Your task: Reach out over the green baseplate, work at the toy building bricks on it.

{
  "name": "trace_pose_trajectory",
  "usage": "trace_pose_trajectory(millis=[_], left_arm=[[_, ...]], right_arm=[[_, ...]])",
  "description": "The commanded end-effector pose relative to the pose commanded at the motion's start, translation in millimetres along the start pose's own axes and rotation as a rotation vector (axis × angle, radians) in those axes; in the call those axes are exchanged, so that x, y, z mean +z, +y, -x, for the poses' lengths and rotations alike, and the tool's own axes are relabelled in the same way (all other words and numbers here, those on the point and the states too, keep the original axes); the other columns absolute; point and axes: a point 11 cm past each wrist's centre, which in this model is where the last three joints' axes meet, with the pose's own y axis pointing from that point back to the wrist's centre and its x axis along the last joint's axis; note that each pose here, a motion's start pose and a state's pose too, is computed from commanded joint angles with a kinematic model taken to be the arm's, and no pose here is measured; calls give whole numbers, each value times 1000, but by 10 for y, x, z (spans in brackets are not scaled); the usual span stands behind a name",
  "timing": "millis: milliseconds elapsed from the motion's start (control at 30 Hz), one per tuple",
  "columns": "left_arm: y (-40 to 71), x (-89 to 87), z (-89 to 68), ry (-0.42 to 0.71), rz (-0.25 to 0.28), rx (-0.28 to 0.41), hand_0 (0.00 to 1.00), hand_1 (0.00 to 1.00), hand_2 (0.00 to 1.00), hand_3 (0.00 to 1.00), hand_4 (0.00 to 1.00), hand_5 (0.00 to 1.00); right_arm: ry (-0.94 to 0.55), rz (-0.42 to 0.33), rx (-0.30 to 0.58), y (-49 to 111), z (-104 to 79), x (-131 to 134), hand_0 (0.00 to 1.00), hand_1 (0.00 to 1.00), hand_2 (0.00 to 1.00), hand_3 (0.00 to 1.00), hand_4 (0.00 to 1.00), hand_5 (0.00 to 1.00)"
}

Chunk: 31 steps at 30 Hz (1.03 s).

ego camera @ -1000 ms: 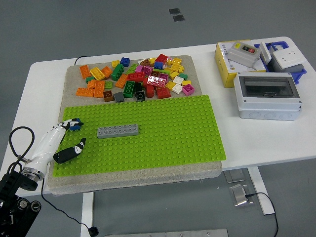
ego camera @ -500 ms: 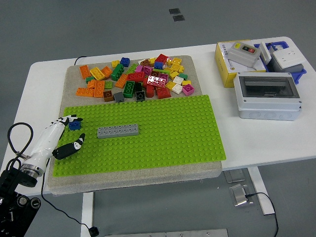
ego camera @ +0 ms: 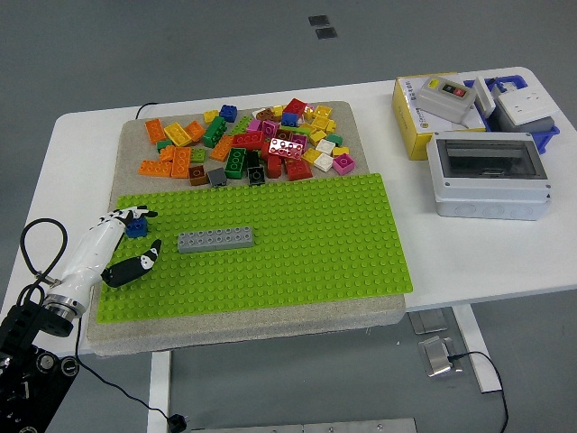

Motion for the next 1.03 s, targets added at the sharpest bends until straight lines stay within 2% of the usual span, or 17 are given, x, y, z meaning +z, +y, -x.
trace_pose_trajectory(millis=[233,367,567,733,900,1033], left_arm=[[-25,-12,-19,-13,3,-3,974,932,914,774,576,299],[-49,-53,-83,-58,9,-8,973,933,913,773,575,298],[-141,-170,-194,-188,10,-33,974,933,913,770,575,293],[-260,-322,-292,-309,-18,-53,980,945,938,778,576,281],[-328,-352,-324,-351,-20,-61,980,949,948,791,576,274],[-361,-367,-290,-356,-28,-76,980,949,948,791,576,274]], right_arm=[[-3,-3,3,2,3,-17,648,636,647,619,379,789],[-7,-7,4,5,-4,-34,650,637,644,619,383,792],[-6,-8,3,8,-12,-49,646,637,644,623,388,796],[1,-7,0,12,-2,-70,646,638,650,623,391,801],[-5,-17,4,18,-24,-109,647,638,650,624,390,804],[-7,-23,7,22,-34,-137,647,638,650,624,390,804]])
